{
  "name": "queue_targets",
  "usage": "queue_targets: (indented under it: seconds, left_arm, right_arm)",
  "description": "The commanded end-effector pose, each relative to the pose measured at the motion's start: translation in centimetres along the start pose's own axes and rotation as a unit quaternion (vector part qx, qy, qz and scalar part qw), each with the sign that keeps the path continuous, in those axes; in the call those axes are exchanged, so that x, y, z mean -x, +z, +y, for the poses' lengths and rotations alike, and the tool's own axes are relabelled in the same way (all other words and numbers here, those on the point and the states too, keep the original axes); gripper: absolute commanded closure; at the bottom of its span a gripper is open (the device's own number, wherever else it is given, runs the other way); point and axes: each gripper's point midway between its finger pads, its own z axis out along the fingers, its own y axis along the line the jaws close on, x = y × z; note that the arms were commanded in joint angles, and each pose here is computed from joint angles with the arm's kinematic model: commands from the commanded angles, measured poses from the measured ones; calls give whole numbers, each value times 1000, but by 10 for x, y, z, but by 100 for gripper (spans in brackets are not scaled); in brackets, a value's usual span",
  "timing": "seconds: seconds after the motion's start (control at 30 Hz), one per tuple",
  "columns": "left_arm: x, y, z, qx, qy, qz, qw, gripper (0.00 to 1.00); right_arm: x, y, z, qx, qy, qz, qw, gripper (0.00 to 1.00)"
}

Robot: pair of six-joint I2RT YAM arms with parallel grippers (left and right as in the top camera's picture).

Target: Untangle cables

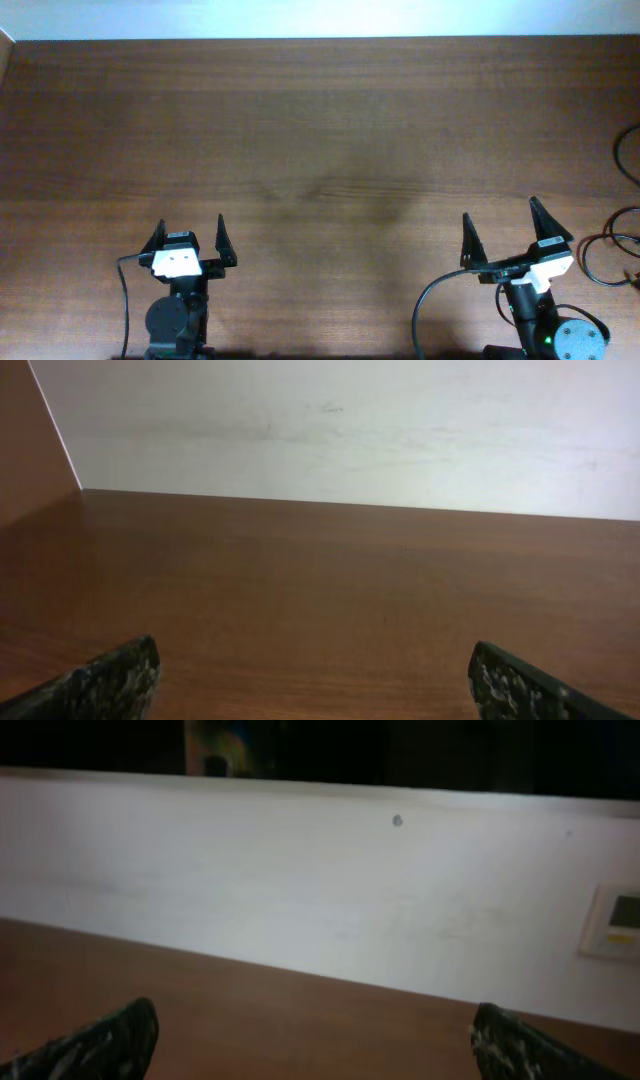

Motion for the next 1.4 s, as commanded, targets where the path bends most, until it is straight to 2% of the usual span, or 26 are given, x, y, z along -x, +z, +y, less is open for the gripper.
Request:
queue_targets:
  seconds: [0.0, 0.23, 0.4, 0.7, 1.37]
  left_arm:
    - [-1, 0, 1, 3, -5, -1, 1000, 1]
    - [-1, 0, 1, 3, -5, -1, 1000, 1]
    - [-1, 0, 1, 3, -5, -1, 1000, 1]
    - [-1, 0, 1, 3, -5, -1, 1000, 1]
    - [-1, 0, 1, 3, -5, -1, 1000, 1]
  right_arm:
    - [-10, 2, -13, -56, 23, -9, 998, 1]
    - [-55, 1, -24, -96, 45, 4, 994, 1]
    - [-63, -6, -50, -157, 40, 18, 987, 1]
    - [-115, -13, -47, -155, 51, 124, 979, 1]
    - [-114, -11, -39, -136, 34, 126, 982, 1]
